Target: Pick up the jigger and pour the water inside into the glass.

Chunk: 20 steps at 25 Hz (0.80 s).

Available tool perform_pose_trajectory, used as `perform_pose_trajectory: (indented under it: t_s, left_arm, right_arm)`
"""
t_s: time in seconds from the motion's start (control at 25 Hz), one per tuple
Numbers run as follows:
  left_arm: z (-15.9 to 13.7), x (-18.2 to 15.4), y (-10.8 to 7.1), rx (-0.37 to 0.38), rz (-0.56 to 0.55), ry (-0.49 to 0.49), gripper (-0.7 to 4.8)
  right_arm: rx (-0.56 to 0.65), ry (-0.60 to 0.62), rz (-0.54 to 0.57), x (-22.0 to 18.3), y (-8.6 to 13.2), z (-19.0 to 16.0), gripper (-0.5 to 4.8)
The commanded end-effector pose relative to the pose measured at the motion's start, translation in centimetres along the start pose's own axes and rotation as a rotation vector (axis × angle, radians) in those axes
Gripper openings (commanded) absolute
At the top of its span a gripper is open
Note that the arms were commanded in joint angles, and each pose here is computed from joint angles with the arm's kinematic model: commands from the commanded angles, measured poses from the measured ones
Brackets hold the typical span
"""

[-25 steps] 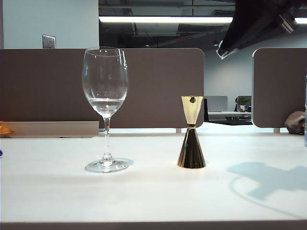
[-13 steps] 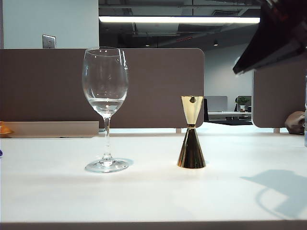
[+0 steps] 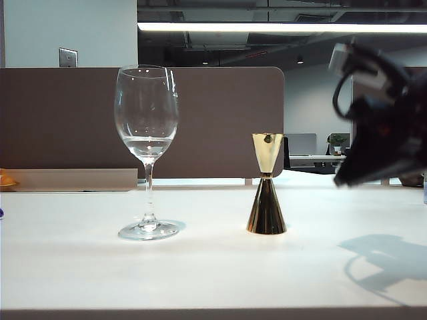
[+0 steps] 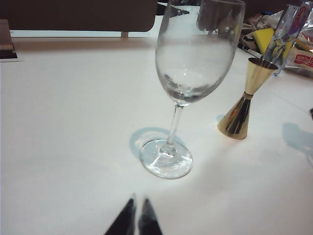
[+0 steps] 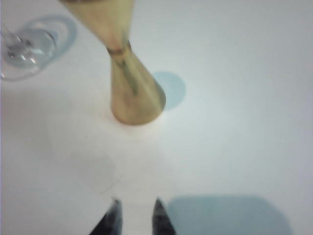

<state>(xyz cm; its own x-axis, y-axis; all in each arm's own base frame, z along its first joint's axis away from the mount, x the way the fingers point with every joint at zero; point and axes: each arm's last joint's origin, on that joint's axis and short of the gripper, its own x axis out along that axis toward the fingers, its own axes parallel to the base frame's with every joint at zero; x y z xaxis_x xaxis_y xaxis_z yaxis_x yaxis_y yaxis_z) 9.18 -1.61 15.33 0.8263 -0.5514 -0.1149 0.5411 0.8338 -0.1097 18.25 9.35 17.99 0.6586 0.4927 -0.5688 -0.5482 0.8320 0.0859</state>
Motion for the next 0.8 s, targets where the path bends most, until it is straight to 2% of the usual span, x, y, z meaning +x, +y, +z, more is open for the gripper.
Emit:
perform_pose_trajectory:
  t_s: [0.04, 0.2, 0.36, 0.56, 0.8]
  left_arm:
    - [0.0, 0.0, 0.0, 0.001, 0.003, 0.0, 0.22]
    - [0.0, 0.0, 0.0, 0.001, 0.003, 0.0, 0.22]
    - [0.0, 0.0, 0.0, 0.001, 0.003, 0.0, 0.22]
    - [0.0, 0.0, 0.0, 0.0, 0.003, 0.0, 0.22]
    - [0.0, 0.0, 0.0, 0.001, 0.003, 0.0, 0.22]
  right_arm:
    - [0.002, 0.014, -0.002, 1.4, -0.2, -0.1, 0.86]
    - [0.005, 0.031, 0.003, 2.8, -0.4, -0.5, 1.0]
    - [0.0, -0.002, 0.0, 3.1, -0.5, -0.3, 1.08]
    - [-0.022, -0.139, 0.001, 3.0, -0.5, 1.0, 1.81]
    - [-0.039, -0.237, 0.02, 3.4, -0.5, 1.8, 1.93]
